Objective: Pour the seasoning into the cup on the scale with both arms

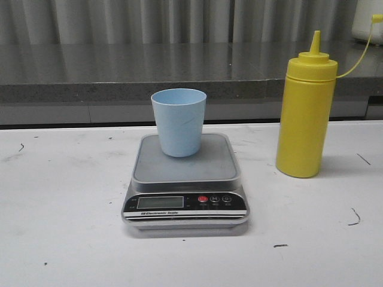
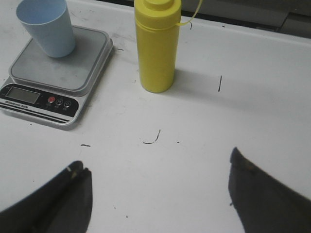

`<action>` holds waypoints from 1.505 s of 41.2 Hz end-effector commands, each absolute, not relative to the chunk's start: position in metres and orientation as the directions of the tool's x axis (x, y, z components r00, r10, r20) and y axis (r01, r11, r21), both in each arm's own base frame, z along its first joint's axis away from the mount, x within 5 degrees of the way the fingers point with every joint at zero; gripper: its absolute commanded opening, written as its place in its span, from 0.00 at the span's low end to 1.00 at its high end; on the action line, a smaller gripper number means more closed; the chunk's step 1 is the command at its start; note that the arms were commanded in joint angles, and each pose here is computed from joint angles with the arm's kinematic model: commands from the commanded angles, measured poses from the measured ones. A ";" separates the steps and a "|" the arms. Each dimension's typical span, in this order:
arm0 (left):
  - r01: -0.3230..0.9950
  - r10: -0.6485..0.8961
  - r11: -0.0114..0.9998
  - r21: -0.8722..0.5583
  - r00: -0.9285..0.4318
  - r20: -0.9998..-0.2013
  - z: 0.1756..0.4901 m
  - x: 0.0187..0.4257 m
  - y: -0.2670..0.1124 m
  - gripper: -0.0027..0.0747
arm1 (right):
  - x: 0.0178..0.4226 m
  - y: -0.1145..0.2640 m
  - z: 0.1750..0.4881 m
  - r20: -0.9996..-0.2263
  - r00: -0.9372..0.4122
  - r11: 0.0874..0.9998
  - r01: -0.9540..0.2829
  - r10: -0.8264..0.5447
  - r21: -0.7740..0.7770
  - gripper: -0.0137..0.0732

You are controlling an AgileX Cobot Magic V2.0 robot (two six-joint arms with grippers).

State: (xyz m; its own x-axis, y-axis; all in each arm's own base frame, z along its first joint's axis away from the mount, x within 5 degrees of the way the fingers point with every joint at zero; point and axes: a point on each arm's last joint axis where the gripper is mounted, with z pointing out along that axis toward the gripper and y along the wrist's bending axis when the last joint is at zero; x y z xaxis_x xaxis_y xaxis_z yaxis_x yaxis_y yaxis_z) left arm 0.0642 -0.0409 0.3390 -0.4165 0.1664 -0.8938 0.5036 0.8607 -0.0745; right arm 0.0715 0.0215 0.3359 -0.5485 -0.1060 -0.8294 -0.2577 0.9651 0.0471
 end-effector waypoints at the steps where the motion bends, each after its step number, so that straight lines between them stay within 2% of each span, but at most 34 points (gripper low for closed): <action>1: 0.507 0.112 0.858 -0.088 -0.351 -0.930 0.352 0.066 -0.042 0.53 | 0.074 0.022 0.351 -0.881 -0.462 0.963 -0.268 -0.105 0.025 0.84; 6: 0.507 0.112 0.858 -0.088 -0.351 -0.930 0.352 0.066 -0.042 0.53 | 0.074 0.022 0.351 -0.881 -0.462 0.963 -0.268 -0.105 0.025 0.83; 9: 0.507 0.112 0.858 -0.088 -0.351 -0.930 0.352 0.066 -0.042 0.53 | 0.074 0.022 0.351 -0.880 -0.463 0.963 -0.268 -0.105 0.025 0.76; 12: 0.507 0.112 0.858 -0.088 -0.351 -0.930 0.352 0.066 -0.042 0.53 | 0.074 0.022 0.351 -0.880 -0.463 0.963 -0.268 -0.106 0.025 0.63; 18: 0.507 0.112 0.858 -0.088 -0.351 -0.930 0.352 0.066 -0.042 0.53 | 0.074 0.021 0.351 -0.879 -0.464 0.963 -0.267 -0.106 0.025 0.24; 21: 0.507 0.112 0.858 -0.088 -0.351 -0.930 0.352 0.066 -0.042 0.53 | 0.074 0.021 0.351 -0.879 -0.465 0.963 -0.267 -0.106 0.025 0.08; 23: 0.507 0.112 0.858 -0.088 -0.351 -0.930 0.352 0.066 -0.042 0.53 | 0.074 0.021 0.351 -0.879 -0.465 0.963 -0.267 -0.106 0.025 0.01; 30: 0.507 0.109 0.857 -0.090 -0.350 -0.930 0.353 0.066 -0.042 0.53 | 0.073 0.021 0.351 -0.877 -0.469 0.963 -0.267 -0.107 0.025 0.02; 33: 0.510 0.100 0.854 -0.102 -0.354 -0.930 0.353 0.065 -0.043 0.48 | 0.073 0.021 0.351 -0.876 -0.471 0.963 -0.267 -0.108 0.025 0.02; 39: 0.521 0.069 0.841 -0.148 -0.374 -0.925 0.353 0.064 -0.046 0.09 | 0.073 0.021 0.350 -0.875 -0.472 0.963 -0.267 -0.108 0.025 0.02; 41: 0.522 0.071 0.841 -0.146 -0.373 -0.925 0.353 0.064 -0.046 0.01 | 0.073 0.021 0.350 -0.875 -0.472 0.963 -0.267 -0.108 0.025 0.02; 62: 0.530 0.091 0.839 -0.124 -0.361 -0.928 0.353 0.064 -0.046 0.01 | 0.073 0.021 0.350 -0.875 -0.472 0.963 -0.267 -0.108 0.025 0.02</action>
